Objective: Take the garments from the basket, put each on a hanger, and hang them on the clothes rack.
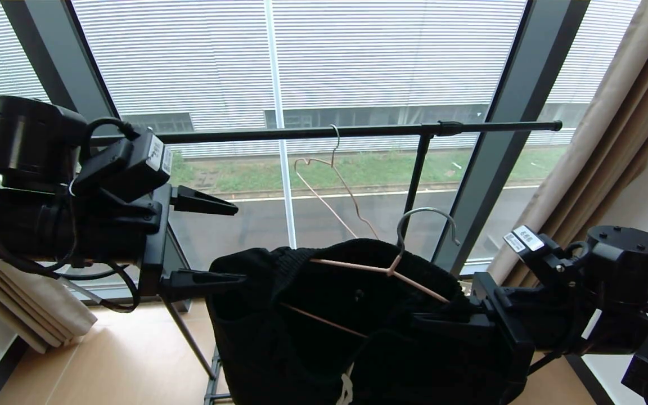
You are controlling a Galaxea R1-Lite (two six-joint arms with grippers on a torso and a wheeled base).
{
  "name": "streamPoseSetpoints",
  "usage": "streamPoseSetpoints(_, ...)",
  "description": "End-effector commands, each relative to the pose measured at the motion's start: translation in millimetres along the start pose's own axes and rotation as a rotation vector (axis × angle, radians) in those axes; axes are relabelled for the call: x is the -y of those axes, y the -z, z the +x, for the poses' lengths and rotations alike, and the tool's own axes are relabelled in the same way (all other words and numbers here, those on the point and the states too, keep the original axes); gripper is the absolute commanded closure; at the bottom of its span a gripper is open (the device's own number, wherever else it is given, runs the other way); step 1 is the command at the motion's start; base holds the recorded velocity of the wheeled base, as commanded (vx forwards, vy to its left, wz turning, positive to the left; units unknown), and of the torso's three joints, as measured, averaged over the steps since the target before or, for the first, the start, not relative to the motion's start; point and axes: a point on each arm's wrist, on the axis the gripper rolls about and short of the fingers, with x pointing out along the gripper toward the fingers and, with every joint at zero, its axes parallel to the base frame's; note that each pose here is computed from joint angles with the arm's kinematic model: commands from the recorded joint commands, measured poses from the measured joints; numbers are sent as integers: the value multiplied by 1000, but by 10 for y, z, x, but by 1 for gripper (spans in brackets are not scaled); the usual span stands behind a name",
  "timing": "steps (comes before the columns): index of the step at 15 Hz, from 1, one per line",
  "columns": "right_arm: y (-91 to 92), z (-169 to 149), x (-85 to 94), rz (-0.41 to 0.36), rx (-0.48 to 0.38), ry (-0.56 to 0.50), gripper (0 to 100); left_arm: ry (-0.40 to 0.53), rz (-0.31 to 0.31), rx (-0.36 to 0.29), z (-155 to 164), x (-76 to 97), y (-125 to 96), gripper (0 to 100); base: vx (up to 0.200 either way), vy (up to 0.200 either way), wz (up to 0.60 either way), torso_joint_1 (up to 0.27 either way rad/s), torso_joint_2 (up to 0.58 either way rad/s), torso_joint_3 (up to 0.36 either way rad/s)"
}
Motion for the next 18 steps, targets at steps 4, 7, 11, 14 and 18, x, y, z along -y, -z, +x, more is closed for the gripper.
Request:
streamPoseSetpoints(4,16,-7,-12,5,-3,-1,100,101,5,6,281,-29,111,0,0,0,0,0,0,0)
streamPoseSetpoints(7,23,-10,-27,6,-5,-10,100,144,6,4,418,-9,136,0,0,0,0,0,0,0)
streamPoseSetpoints(11,14,-31,-65,1,-3,-33,100,152,15,11,522,-96,119,0,0,0,0,0,0,0)
streamPoseSetpoints(14,7,-34,-89,-5,-2,-58,100,182,16,13,639,-93,117,0,0,0,0,0,0,0)
streamPoseSetpoints(18,30,-35,-101,-31,-7,-83,100,206,23,20,770,-120,91,0,0,0,0,0,0,0)
